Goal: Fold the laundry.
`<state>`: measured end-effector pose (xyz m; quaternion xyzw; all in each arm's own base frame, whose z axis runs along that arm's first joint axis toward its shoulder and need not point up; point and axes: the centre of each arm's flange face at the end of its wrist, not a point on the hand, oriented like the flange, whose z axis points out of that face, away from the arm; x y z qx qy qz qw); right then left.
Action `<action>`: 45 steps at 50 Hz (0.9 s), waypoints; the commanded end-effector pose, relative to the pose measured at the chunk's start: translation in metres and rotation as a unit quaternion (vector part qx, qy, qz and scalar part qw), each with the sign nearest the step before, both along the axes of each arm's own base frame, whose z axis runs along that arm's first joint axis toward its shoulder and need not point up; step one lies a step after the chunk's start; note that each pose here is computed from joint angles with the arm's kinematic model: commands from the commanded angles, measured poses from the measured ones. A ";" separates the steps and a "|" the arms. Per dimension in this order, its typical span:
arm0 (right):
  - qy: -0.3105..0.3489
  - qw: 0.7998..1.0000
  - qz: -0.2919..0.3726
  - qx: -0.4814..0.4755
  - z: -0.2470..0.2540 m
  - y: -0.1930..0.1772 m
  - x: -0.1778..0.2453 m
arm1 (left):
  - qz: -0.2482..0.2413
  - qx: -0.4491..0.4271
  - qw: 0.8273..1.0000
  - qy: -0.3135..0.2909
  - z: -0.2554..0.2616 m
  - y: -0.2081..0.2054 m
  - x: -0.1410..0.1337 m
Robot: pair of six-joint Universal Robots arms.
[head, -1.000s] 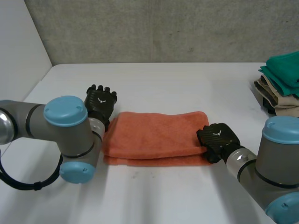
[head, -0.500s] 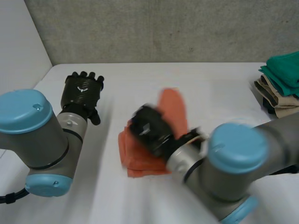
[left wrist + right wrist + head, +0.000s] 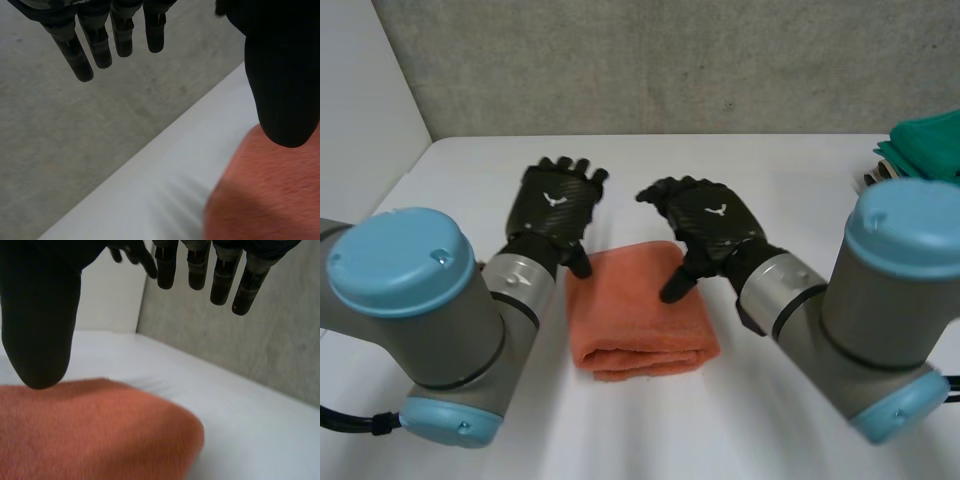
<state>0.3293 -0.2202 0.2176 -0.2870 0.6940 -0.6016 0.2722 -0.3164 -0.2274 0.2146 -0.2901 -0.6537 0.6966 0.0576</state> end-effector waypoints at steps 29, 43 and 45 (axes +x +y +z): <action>0.168 0.985 -0.028 -0.039 -0.006 -0.021 -0.004 | -0.038 0.059 0.997 -0.042 0.007 -0.008 -0.003; 0.182 0.977 0.041 -0.098 -0.061 0.049 -0.002 | -0.287 0.071 0.955 -0.009 0.061 0.036 -0.004; 0.193 0.974 0.053 -0.110 -0.076 0.054 0.002 | -0.287 0.071 0.955 -0.008 0.063 0.036 -0.002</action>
